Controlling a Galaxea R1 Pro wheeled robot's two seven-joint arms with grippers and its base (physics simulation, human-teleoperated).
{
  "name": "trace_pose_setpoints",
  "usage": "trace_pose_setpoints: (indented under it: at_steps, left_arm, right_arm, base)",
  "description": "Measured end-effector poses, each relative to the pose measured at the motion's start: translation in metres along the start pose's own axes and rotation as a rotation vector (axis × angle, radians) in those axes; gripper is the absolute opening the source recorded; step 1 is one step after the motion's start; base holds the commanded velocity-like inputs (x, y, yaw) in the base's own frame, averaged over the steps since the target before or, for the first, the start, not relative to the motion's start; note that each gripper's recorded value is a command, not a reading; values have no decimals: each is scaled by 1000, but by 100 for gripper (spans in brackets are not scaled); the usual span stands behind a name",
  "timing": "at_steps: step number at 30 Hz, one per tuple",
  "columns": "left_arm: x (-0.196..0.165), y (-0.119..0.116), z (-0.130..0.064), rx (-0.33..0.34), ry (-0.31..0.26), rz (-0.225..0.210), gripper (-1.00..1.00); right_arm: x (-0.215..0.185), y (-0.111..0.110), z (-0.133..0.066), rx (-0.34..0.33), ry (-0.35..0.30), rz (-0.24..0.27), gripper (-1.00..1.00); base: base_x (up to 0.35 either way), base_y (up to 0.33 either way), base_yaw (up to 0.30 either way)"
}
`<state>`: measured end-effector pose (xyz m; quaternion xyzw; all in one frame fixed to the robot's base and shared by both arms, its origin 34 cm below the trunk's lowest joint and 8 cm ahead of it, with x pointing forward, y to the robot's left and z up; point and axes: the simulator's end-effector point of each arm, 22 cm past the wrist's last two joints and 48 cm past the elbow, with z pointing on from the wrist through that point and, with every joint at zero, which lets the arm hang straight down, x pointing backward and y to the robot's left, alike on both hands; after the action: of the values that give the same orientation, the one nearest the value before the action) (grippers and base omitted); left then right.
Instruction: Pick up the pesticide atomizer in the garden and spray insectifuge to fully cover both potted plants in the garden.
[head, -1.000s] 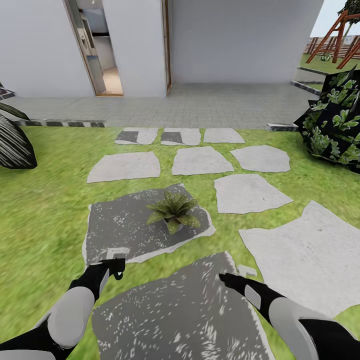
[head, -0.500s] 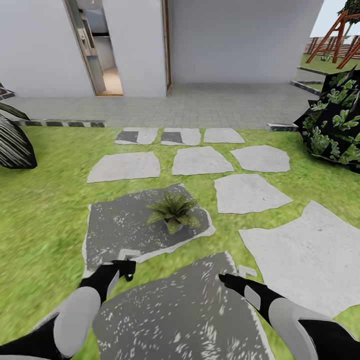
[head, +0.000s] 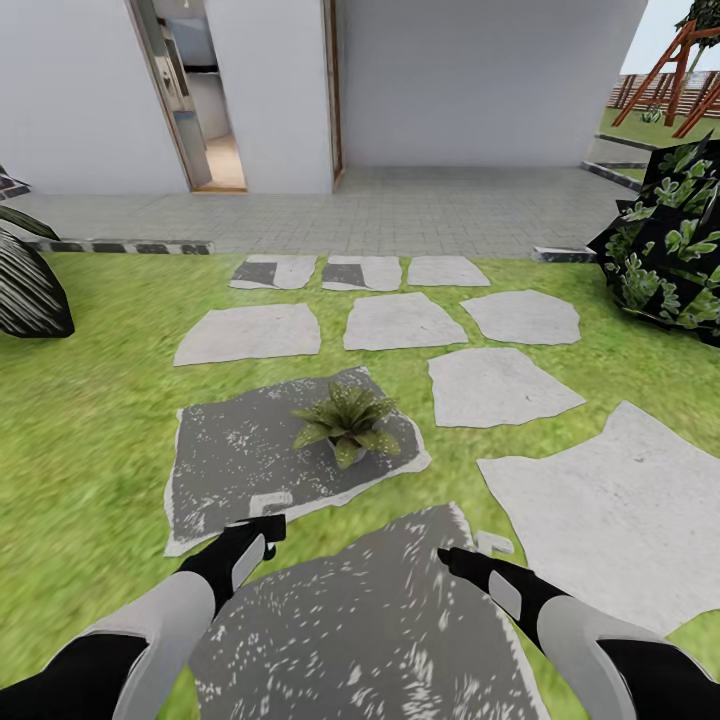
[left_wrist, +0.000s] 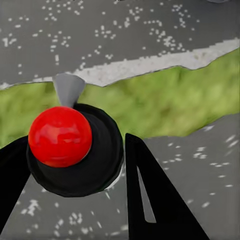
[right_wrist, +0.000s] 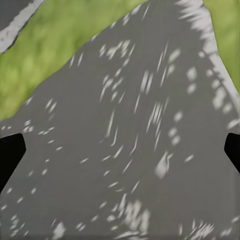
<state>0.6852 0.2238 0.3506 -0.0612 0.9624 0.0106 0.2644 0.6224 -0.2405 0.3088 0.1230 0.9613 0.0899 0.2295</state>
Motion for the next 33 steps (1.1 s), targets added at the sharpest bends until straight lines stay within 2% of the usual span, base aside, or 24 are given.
trace_pose_setpoints:
  at_steps: [10, 12, 15, 17, 22, 33]
  left_arm:
    - [0, -2, 0, 5, -1, 3, -100]
    - [-8, -4, 0, 17, -36, 4, -100]
    - [-22, -9, -1, 36, -120, 14, -100]
    - [-20, -11, -1, 42, -133, 32, -100]
    - [2, -13, 1, 45, -48, 54, -100]
    - [5, -14, 1, 47, -35, 58, -100]
  right_arm:
    - [0, 0, 0, 0, 0, 0, 100]
    - [0, 0, 0, 0, 0, 0, 100]
    - [0, 0, 0, 0, 0, 0, 100]
    - [0, 0, 0, 0, 0, 0, 100]
    - [0, 0, 0, 0, 0, 0, 100]
    - [0, 0, 0, 0, 0, 0, 100]
  base:
    - [0, 0, 0]
    - [0, 0, 0]
    - [0, 0, 0]
    - [0, 0, 0]
    - [0, 0, 0]
    - [0, 0, 0]
